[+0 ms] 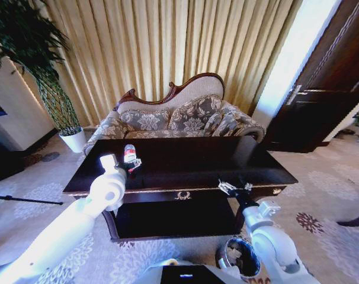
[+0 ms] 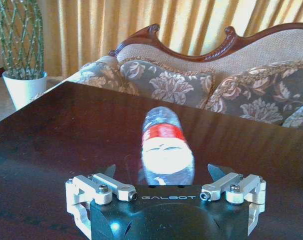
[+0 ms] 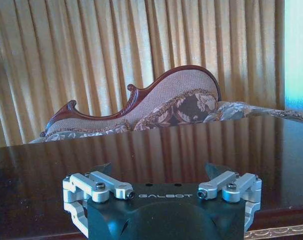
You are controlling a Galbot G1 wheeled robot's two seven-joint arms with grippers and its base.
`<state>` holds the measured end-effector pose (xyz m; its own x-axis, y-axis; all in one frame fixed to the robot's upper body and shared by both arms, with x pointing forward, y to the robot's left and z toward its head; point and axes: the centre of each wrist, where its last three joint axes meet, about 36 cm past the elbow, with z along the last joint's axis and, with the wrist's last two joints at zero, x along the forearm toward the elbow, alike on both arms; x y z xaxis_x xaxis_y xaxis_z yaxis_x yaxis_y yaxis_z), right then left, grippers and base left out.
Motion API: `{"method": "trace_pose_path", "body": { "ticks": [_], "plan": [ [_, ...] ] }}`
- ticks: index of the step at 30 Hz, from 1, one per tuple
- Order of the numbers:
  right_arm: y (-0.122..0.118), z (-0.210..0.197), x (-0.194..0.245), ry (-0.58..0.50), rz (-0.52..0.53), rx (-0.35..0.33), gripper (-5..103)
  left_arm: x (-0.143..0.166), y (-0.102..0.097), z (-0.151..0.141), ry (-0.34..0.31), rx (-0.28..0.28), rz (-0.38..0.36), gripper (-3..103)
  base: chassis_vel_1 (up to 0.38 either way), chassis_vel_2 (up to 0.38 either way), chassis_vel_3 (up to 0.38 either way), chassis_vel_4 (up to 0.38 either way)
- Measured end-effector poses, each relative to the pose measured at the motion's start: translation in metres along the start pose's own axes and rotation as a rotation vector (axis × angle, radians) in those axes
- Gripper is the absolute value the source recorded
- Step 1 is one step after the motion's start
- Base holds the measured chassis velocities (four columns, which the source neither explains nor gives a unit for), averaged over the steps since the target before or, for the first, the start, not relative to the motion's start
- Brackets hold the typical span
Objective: Move to the front of the table and place the trash on the table into the trash bin.
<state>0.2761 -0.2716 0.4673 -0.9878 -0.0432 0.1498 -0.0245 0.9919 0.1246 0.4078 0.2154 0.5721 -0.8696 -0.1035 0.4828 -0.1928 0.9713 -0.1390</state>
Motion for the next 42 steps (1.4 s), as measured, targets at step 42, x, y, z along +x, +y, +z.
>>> {"method": "trace_pose_path", "body": {
  "ticks": [42],
  "plan": [
    [0.005,-0.001,0.006,-0.007,-0.032,0.027,100,-0.050,0.036,-0.017,0.026,-0.089,0.069,100,0.000,0.000,0.000,0.000]
  ]
}}
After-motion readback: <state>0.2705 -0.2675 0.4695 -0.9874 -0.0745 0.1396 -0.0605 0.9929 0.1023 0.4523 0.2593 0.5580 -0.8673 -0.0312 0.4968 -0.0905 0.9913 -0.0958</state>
